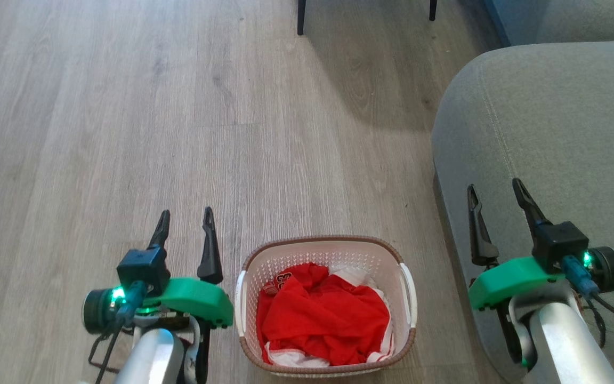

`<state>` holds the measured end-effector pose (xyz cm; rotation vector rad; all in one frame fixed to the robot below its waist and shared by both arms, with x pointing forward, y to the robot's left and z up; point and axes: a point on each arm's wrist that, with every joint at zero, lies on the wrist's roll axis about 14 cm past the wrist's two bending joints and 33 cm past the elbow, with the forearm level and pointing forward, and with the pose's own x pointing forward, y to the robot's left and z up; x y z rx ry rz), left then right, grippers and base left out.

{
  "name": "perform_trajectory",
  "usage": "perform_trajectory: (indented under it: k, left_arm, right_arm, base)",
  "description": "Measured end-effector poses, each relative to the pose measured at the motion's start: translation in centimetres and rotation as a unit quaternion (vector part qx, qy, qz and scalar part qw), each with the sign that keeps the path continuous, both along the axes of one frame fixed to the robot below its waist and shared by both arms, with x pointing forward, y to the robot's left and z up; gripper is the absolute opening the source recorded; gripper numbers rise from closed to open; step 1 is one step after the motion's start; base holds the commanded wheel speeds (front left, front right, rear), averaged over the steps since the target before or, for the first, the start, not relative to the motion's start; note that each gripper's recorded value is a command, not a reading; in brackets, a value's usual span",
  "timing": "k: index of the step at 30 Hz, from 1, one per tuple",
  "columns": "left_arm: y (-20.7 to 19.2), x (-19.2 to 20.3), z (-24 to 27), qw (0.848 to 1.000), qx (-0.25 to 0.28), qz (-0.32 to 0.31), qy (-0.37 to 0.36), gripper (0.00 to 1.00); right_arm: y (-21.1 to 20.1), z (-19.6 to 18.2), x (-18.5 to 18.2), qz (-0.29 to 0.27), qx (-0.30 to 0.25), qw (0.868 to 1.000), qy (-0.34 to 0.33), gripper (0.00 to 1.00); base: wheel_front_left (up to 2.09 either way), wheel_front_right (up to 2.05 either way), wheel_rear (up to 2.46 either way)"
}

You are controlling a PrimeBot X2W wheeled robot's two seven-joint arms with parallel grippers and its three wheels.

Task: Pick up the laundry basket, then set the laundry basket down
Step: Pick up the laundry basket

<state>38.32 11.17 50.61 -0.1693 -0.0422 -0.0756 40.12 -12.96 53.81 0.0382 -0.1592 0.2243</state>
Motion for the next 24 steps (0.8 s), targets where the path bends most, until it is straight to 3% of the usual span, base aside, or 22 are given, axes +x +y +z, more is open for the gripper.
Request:
perform_trajectory:
  k: [12,24]
  left_arm:
    - [0.0,0.1,-0.7,1.000,0.001,-0.001,0.011,1.00]
    - [-0.8,1.2,-7.7,0.993,0.012,-0.015,0.118,1.00]
  right_arm:
    - [0.0,-0.4,0.1,0.000,0.000,1.000,0.006,1.00]
    - [1.1,-6.2,2.2,0.019,0.006,0.995,0.093,1.00]
  base:
    - [0.00,0.00,0.00]
    - [0.00,0.00,0.00]
